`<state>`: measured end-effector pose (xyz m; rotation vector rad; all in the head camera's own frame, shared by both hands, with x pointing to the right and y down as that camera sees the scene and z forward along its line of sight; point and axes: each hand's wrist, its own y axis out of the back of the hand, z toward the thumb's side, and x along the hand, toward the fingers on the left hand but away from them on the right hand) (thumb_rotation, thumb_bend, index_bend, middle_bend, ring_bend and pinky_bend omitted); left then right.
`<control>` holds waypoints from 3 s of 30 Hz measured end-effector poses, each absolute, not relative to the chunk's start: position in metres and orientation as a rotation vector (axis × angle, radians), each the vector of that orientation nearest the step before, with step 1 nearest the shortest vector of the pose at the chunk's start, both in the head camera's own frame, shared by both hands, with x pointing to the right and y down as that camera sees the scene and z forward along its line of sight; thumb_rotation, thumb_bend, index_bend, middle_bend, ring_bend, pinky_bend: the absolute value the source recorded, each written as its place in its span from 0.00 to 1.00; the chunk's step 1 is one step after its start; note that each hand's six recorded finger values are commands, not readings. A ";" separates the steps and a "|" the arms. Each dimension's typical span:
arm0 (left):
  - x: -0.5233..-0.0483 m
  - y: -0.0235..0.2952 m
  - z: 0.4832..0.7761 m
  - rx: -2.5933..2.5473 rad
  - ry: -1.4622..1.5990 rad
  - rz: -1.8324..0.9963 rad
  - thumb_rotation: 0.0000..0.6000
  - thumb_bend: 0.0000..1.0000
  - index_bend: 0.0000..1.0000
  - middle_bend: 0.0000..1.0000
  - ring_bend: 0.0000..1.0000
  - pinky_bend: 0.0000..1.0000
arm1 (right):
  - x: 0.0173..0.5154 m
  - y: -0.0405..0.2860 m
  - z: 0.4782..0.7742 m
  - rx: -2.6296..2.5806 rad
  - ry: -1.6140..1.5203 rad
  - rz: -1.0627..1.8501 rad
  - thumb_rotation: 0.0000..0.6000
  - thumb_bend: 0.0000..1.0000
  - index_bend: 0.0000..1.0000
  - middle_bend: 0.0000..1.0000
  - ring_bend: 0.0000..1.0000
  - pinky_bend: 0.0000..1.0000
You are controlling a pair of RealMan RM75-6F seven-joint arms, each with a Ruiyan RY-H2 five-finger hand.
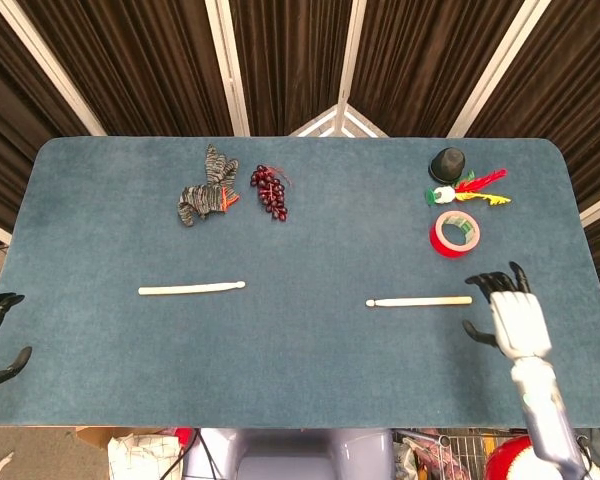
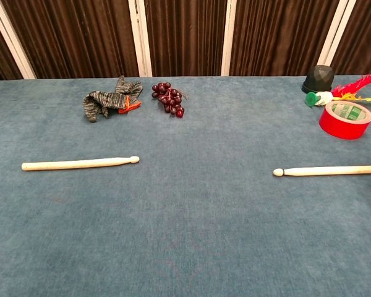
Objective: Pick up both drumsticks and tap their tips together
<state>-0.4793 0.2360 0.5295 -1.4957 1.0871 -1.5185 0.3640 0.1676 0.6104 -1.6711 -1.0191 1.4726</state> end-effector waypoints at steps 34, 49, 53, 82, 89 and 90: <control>-0.478 0.235 0.537 -1.472 1.071 -1.552 1.00 0.38 0.21 0.19 0.00 0.00 | 0.342 0.148 0.723 -1.721 -0.744 1.677 1.00 0.25 0.53 0.44 0.29 0.00; -0.480 0.234 0.539 -1.460 1.067 -1.571 1.00 0.38 0.21 0.19 0.00 0.00 | 0.331 0.143 0.729 -1.714 -0.730 1.663 1.00 0.27 0.53 0.49 0.31 0.00; -0.480 0.234 0.539 -1.456 1.068 -1.574 1.00 0.38 0.22 0.19 0.00 0.00 | 0.334 0.143 0.729 -1.710 -0.736 1.674 1.00 0.27 0.53 0.51 0.32 0.00; -0.477 0.235 0.544 -1.446 1.047 -1.590 1.00 0.38 0.22 0.19 0.00 0.00 | 0.332 0.142 0.740 -1.704 -0.698 1.676 1.00 0.35 0.56 0.54 0.34 0.00; -0.476 0.235 0.544 -1.447 1.050 -1.591 1.00 0.38 0.22 0.19 0.00 0.00 | 0.331 0.142 0.739 -1.708 -0.702 1.670 1.00 0.38 0.58 0.56 0.36 0.00; -0.476 0.235 0.544 -1.448 1.050 -1.590 1.00 0.38 0.22 0.19 0.00 0.00 | 0.331 0.141 0.739 -1.709 -0.704 1.668 1.00 0.39 0.59 0.56 0.36 0.00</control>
